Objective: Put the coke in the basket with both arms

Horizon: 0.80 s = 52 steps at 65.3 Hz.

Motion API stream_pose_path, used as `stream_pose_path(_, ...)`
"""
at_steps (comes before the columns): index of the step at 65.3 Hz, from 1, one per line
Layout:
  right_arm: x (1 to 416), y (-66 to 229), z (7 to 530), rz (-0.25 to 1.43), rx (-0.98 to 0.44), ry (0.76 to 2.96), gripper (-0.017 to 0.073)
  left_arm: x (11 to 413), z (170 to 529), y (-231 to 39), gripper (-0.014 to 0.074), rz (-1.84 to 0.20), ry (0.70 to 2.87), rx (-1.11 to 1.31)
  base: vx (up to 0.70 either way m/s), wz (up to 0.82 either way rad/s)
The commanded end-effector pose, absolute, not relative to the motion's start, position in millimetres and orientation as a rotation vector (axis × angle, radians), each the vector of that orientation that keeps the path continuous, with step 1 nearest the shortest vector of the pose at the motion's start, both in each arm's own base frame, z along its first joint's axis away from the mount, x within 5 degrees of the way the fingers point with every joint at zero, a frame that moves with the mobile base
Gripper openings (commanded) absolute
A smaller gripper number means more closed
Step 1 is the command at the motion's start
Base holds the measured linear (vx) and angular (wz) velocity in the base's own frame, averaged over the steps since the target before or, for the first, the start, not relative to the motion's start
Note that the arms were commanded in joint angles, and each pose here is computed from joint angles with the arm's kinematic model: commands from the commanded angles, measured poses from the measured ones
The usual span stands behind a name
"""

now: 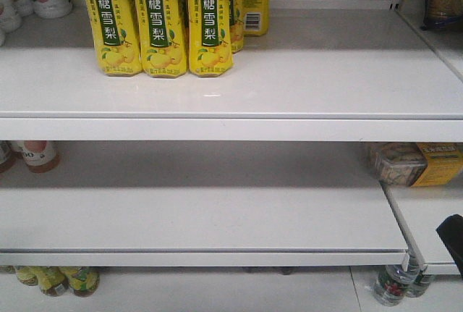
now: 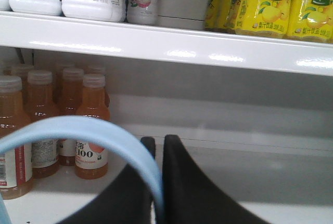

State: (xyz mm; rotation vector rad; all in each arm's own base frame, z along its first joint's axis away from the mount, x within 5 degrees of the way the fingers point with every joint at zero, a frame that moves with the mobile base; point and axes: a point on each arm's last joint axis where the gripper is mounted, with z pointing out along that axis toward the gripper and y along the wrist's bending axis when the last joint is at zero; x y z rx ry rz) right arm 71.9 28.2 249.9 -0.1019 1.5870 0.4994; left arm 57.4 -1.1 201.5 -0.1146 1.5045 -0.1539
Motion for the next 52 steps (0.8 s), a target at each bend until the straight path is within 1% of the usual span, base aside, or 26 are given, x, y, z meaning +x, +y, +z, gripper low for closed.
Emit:
stream_pose_path(1, 73.2, 26.2, 260.4, 0.444, -0.118, 1.552, -0.0005, 51.5, 226.0, 0.6, -0.0006, -0.070, 1.306, -0.053, 0.00, 0.00)
stream_pose_path(20, 73.2, 26.1, 260.2, 0.464, -0.097, 1.557, -0.0005, 51.5, 226.0, 0.6, -0.0006, -0.070, 1.306, -0.053, 0.00, 0.00)
stream_pose_path(25, 73.2, 26.1, 259.5, 0.555, -0.004, 1.576, -0.0005, 51.5, 226.0, 0.6, -0.0006, -0.070, 1.306, -0.053, 0.00, 0.00)
stream_pose_path(28, 73.5, 25.5, 258.8, 0.624, 0.078, 1.589, -0.0005, 51.5, 226.0, 0.6, -0.0006, -0.070, 1.306, -0.053, 0.00, 0.00)
stream_pose_path(37, 74.8, 21.7, 256.9, 0.710, 0.247, 1.605, -0.0005, 51.5, 226.0, 0.6, -0.0006, -0.070, 1.306, -0.053, 0.00, 0.00)
stream_pose_path(47, 74.4, 20.9, 256.9, 0.789, 0.341, 1.598, -0.0005, 51.5, 226.0, 0.6, -0.0006, -0.070, 1.306, -0.053, 0.00, 0.00)
stream_pose_path(52, 74.2, 20.5, 256.8, 0.799, 0.359, 1.597, -0.0005, 51.5, 226.0, 0.6, -0.0006, -0.070, 1.306, -0.053, 0.00, 0.00)
